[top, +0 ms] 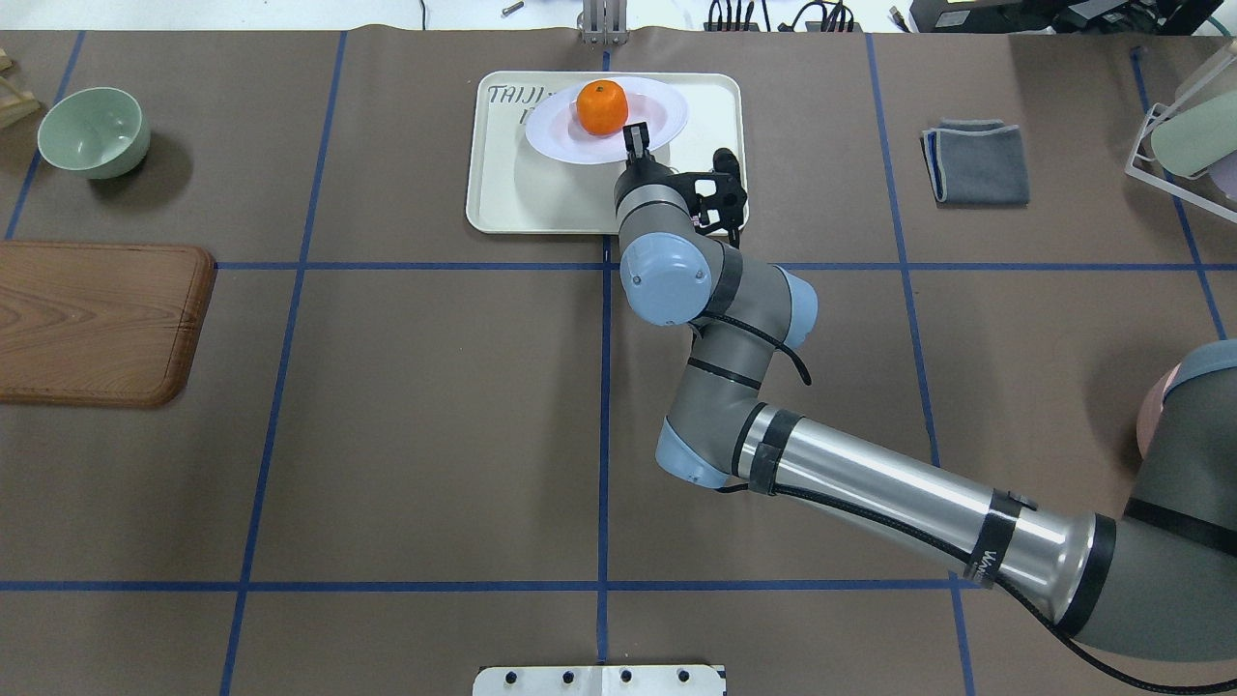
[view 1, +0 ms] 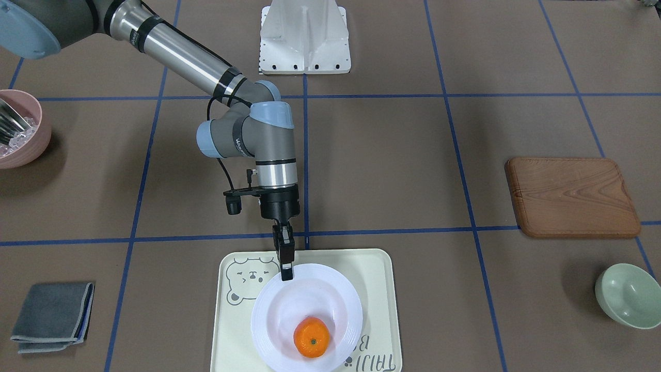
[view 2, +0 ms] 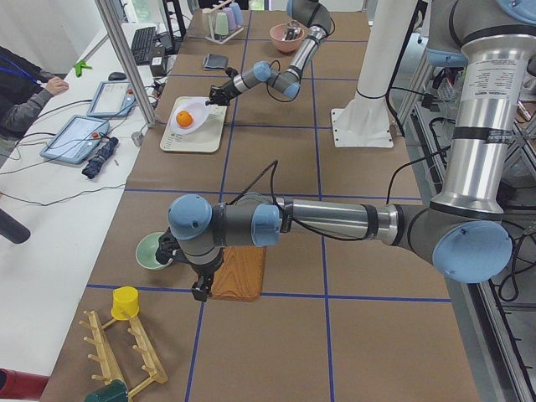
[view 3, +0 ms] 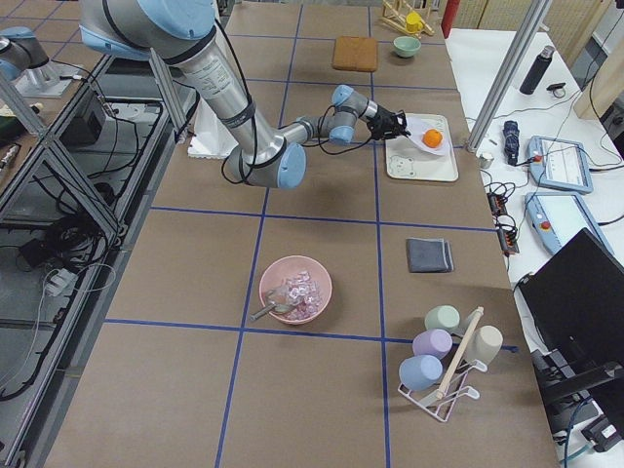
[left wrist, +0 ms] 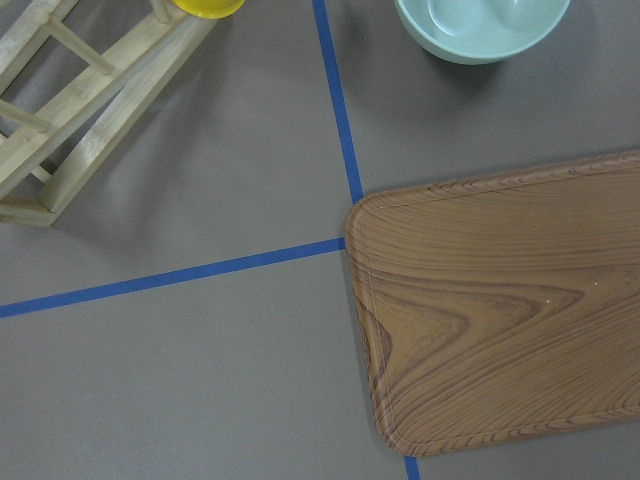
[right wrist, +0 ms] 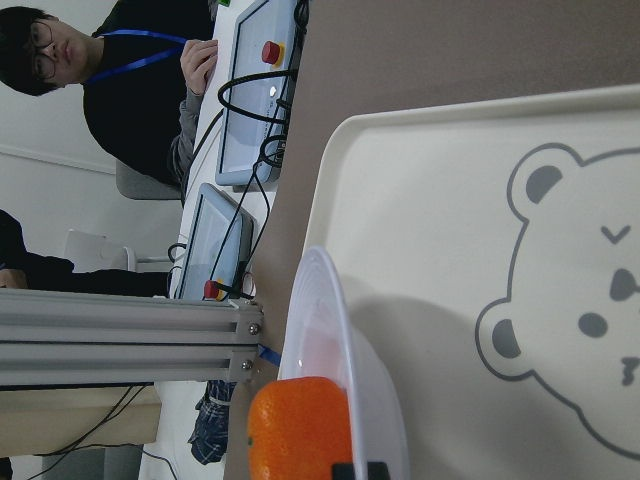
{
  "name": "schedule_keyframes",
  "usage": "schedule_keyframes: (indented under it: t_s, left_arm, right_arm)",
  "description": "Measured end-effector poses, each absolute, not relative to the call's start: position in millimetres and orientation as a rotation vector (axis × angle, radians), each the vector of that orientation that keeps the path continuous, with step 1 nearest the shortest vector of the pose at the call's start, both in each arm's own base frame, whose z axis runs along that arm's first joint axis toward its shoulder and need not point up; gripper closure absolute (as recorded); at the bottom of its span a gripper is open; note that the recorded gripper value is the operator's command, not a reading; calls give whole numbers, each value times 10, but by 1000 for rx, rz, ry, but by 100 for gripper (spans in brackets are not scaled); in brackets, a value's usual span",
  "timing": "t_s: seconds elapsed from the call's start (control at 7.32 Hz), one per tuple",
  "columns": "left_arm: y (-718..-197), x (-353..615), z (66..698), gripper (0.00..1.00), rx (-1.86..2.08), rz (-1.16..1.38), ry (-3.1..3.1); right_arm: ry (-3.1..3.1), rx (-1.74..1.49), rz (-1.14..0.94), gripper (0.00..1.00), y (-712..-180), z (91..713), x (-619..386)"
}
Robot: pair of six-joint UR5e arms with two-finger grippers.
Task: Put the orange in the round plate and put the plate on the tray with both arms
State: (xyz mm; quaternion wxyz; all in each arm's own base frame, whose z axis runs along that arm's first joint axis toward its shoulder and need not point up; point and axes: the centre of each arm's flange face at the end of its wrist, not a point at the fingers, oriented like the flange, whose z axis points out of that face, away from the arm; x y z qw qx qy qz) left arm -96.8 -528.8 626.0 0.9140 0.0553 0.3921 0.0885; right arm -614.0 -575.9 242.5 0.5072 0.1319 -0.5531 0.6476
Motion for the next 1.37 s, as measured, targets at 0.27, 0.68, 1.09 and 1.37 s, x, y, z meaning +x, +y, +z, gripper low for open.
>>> schedule_keyframes:
  t_s: [0.27,0.68,1.09,1.37]
  left_arm:
    - [-5314,-965,6234,2,117,184,807]
    - [-5343,-959,6197,2,108,151,808]
    - [-5316,-958,6227,2,103,145,809]
    - [-5290,-956,6251,2,100,146,810]
  right_arm:
    - [-1318,359,1458,0,-5645,2378,-6123]
    - [-1290,443,1102,0,-4834,2663,-5629]
    - [-1017,466,639,0,-4765,3066,-4858]
    - [-825,449,338,0,-4948,3673,-4022]
